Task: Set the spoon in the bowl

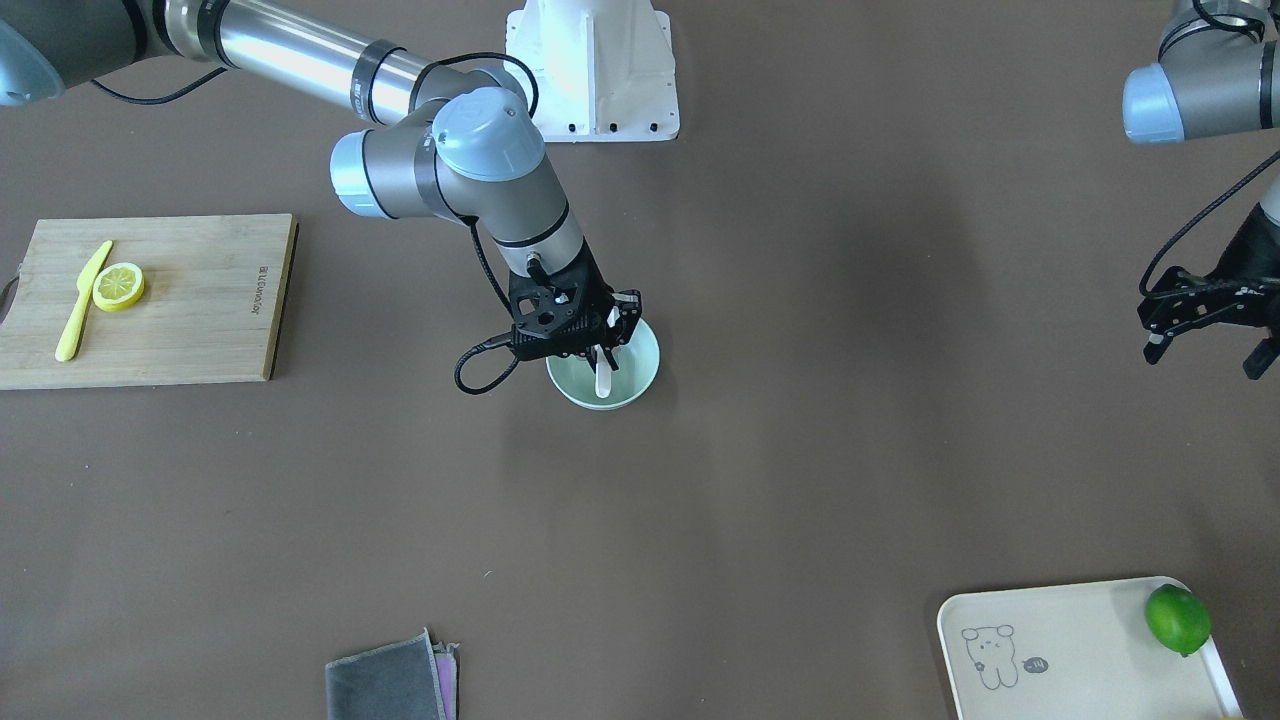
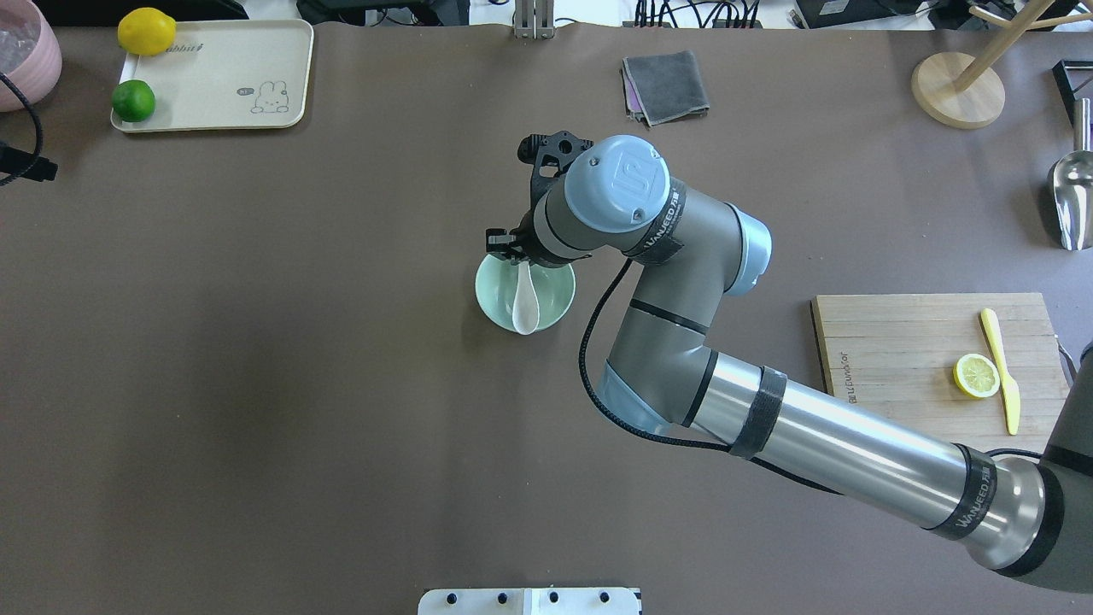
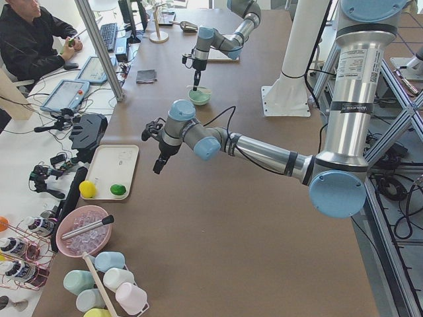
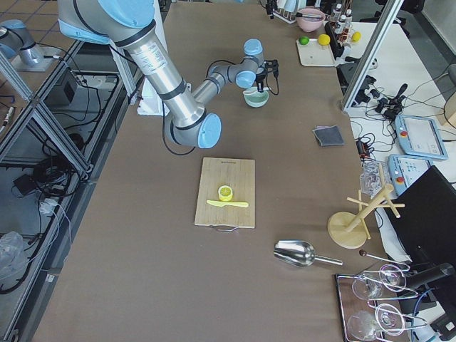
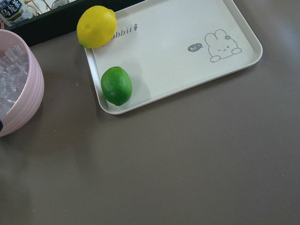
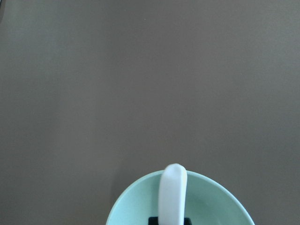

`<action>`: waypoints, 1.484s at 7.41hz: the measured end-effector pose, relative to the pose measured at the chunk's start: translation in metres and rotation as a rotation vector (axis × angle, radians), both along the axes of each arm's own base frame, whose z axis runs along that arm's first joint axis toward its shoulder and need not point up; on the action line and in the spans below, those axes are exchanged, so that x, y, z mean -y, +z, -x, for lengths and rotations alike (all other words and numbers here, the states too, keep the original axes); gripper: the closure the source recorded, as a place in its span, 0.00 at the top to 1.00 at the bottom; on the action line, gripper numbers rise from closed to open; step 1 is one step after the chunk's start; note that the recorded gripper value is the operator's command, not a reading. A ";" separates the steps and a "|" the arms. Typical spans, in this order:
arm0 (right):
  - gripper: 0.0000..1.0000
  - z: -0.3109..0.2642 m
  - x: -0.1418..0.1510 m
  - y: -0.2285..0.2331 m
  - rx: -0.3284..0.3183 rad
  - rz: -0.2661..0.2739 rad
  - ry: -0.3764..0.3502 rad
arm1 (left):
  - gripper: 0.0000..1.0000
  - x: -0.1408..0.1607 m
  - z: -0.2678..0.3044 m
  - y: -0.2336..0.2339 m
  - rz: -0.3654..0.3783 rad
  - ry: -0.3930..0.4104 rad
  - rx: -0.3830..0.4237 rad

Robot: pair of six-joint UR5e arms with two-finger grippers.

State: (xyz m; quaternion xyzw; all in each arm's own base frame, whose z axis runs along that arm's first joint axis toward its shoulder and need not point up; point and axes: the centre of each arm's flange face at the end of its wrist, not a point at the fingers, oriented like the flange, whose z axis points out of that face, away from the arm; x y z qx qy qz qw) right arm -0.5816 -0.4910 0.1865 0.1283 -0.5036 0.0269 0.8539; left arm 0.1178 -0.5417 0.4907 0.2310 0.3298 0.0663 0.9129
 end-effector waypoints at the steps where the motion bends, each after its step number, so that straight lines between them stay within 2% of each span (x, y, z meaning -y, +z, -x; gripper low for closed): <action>1: 0.32 0.004 -0.002 0.001 0.000 -0.006 0.003 | 0.98 0.000 0.000 0.001 0.002 0.000 0.001; 2: 0.99 0.007 -0.005 0.000 0.003 -0.009 0.003 | 0.98 -0.001 0.001 0.003 0.005 0.000 0.002; 5: 1.00 -0.001 -0.001 -0.019 0.033 -0.020 0.018 | 0.98 -0.001 -0.001 0.009 0.015 0.003 0.006; 7: 1.00 -0.032 0.021 -0.036 0.053 -0.018 0.023 | 0.98 0.002 -0.003 0.015 0.025 0.004 0.013; 8: 1.00 -0.069 0.037 -0.042 0.055 0.012 -0.003 | 0.98 0.004 -0.004 0.018 0.030 0.006 0.018; 9: 1.00 -0.118 0.044 -0.044 0.028 0.030 -0.037 | 0.98 0.005 -0.003 0.020 0.034 0.005 0.021; 11: 1.00 -0.219 0.024 -0.022 -0.119 -0.032 -0.125 | 0.98 0.005 0.002 0.020 0.038 -0.002 0.024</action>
